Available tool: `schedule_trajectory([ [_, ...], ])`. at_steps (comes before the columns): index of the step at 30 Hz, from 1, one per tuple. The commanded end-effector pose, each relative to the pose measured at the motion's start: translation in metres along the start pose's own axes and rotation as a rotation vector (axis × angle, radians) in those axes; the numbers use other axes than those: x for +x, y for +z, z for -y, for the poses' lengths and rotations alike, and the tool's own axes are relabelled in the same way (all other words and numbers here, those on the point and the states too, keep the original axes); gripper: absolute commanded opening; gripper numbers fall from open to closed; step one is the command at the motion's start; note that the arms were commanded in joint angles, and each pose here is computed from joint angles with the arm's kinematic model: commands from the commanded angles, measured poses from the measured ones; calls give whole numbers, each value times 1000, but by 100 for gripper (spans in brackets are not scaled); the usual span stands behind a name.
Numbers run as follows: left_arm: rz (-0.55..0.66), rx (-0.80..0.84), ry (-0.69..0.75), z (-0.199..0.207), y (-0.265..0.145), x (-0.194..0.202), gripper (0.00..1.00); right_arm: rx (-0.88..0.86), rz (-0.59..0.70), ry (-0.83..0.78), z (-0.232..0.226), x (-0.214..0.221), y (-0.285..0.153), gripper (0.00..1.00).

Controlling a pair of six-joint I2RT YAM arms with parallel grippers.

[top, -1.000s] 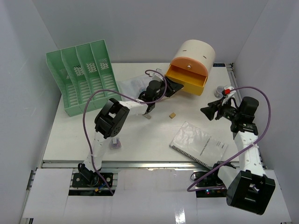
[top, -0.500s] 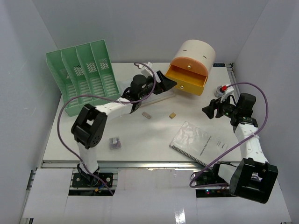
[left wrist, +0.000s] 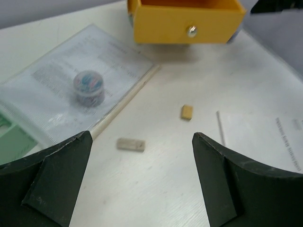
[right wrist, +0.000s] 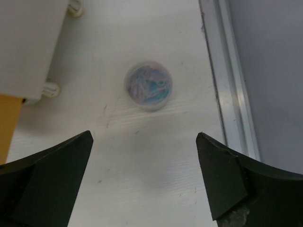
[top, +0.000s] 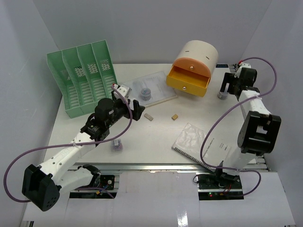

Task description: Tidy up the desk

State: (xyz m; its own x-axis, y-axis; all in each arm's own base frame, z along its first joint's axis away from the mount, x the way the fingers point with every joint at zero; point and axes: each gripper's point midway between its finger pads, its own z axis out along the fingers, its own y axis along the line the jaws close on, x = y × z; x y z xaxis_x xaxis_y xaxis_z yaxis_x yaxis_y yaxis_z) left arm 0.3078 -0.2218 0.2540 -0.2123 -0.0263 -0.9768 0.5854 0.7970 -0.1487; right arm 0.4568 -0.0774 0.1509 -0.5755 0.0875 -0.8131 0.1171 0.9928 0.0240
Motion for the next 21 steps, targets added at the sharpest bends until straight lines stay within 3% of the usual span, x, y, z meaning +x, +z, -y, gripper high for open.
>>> schedule_trajectory([
  [1,-94,-79,127,-21,-22,26,98,154,-21,31,21,-17,36,90],
  [11,-118,-132,176,-33,-25,32,98,99,-115,20,14,-5,100,90],
  [15,-129,-136,176,-34,-24,35,98,90,-165,28,11,16,109,99],
  [17,-131,-141,176,-35,-24,36,98,84,-186,34,10,26,111,92],
  [21,-131,-158,168,-38,-23,36,98,61,-214,47,5,40,111,62],
])
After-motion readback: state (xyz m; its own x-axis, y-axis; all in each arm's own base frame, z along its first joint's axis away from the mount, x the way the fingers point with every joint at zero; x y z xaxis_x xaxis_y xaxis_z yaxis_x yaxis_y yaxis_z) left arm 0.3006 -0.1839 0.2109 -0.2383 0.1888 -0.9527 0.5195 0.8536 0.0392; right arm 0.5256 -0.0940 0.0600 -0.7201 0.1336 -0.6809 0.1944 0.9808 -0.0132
